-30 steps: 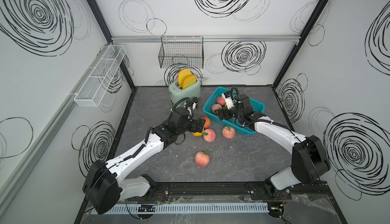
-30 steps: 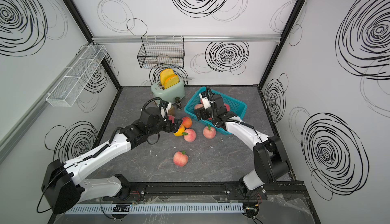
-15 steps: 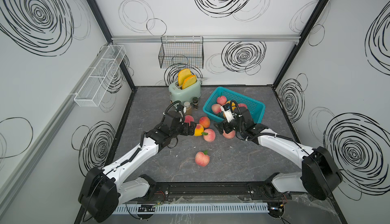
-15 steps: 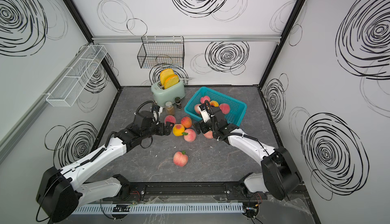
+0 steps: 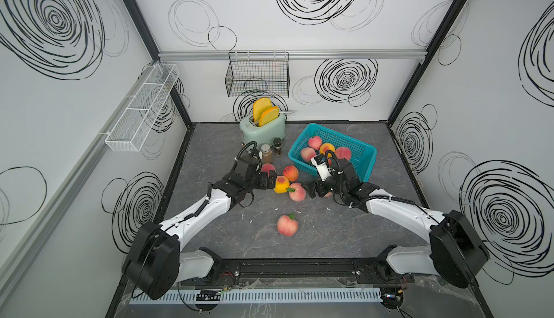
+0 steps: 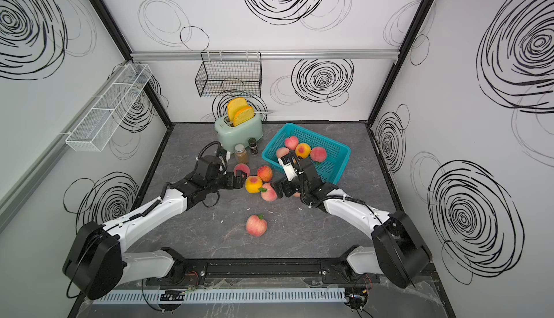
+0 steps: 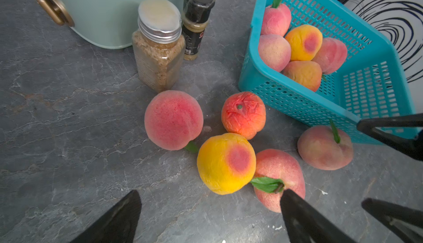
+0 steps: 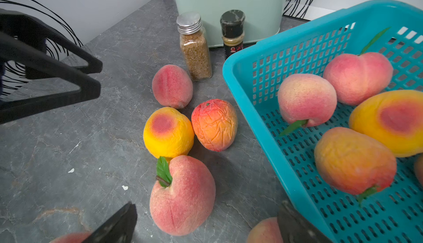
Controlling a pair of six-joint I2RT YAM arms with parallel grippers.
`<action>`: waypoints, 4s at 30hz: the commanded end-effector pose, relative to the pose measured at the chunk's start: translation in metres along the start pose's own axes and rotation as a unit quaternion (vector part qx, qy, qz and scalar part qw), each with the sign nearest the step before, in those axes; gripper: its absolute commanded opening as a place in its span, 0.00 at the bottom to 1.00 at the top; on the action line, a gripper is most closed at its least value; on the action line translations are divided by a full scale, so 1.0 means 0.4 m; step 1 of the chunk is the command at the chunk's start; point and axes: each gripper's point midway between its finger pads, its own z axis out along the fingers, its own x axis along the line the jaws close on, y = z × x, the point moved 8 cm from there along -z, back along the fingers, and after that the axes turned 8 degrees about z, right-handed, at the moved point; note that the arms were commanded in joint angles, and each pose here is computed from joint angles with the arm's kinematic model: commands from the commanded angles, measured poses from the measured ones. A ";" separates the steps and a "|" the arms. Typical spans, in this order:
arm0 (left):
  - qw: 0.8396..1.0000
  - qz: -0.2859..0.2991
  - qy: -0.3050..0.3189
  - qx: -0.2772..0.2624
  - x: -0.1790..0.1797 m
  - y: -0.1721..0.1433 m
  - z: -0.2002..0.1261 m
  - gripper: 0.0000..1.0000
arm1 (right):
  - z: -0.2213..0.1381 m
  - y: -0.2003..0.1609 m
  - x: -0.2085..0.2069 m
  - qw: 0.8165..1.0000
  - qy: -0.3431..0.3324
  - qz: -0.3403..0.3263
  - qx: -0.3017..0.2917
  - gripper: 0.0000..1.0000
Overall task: Put the peaches into the basket
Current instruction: Pick up the peach from the center of the board.
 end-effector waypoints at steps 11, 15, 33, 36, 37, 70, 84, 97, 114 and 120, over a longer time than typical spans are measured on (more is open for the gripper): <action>0.999 -0.028 0.036 -0.018 0.031 0.035 0.099 0.98 | -0.012 0.010 0.021 0.999 0.029 -0.013 -0.031 0.99; 0.999 -0.029 0.038 -0.015 0.035 0.037 0.124 0.98 | -0.003 0.004 0.020 0.999 0.031 -0.013 -0.023 0.99; 0.998 -0.046 0.042 -0.004 0.059 0.026 0.202 0.98 | 0.010 -0.002 0.021 0.999 0.040 -0.016 -0.017 0.99; 0.998 -0.047 0.043 -0.002 0.061 0.026 0.212 0.98 | 0.009 -0.001 0.021 0.999 0.039 -0.017 -0.019 0.99; 0.998 -0.047 0.044 -0.002 0.061 0.026 0.215 0.98 | 0.009 -0.001 0.020 0.999 0.038 -0.017 -0.019 0.99; 0.997 -0.045 0.055 0.017 0.089 0.004 0.270 0.70 | 0.013 -0.004 0.017 0.999 0.036 -0.021 -0.023 0.99; 0.998 -0.037 0.055 0.001 0.078 0.027 0.204 0.64 | 0.001 0.003 0.020 0.999 0.036 -0.021 -0.029 0.99; 1.000 -0.012 -0.009 -0.011 -0.008 0.050 0.070 0.64 | -0.043 0.024 0.039 0.996 0.055 -0.032 -0.057 0.99; 0.971 -0.038 -0.235 0.021 -0.128 -0.017 -0.081 0.66 | -0.097 0.025 0.152 0.974 0.170 -0.104 -0.110 0.99; 0.959 -0.042 -0.279 0.029 -0.155 -0.035 -0.093 0.68 | -0.095 0.015 0.189 0.967 0.190 -0.130 -0.107 0.99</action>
